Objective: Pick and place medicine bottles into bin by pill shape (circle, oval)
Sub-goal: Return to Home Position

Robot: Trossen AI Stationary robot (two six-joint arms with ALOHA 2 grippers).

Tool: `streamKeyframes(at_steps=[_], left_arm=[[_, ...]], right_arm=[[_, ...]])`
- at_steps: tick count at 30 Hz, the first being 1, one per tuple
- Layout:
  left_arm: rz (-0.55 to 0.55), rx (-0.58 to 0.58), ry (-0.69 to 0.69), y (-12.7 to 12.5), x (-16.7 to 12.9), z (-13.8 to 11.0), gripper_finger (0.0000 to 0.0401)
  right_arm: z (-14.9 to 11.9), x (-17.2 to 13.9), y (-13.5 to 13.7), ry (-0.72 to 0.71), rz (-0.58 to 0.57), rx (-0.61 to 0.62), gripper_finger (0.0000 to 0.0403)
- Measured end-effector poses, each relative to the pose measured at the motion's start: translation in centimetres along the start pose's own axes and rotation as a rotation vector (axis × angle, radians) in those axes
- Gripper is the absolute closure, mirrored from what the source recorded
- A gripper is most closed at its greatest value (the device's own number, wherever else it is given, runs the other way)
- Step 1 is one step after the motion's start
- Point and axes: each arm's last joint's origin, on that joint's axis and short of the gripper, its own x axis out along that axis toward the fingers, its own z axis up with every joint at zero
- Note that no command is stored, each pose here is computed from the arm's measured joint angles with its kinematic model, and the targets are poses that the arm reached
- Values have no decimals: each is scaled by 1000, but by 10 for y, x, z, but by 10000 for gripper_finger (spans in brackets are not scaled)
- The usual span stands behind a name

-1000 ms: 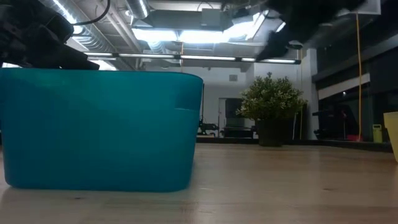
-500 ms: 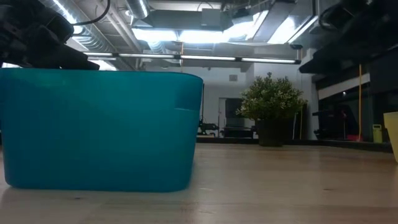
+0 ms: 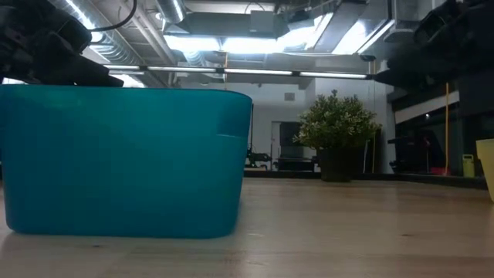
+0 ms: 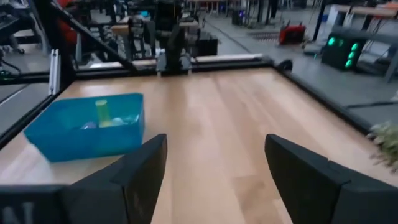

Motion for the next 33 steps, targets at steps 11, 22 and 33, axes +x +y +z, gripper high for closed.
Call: streamKeyframes(at_steps=[11,22,33], left_arm=[[0,0,0,0,0,0,254],[0,0,0,0,0,0,254],[0,0,0,0,0,0,254]], right_arm=[[-19,-1,-10,-30,-20,-86,130],[-30,-8,-9,-103,55,-155,130],[-30,-8,-9,-105,54,-154,130]])
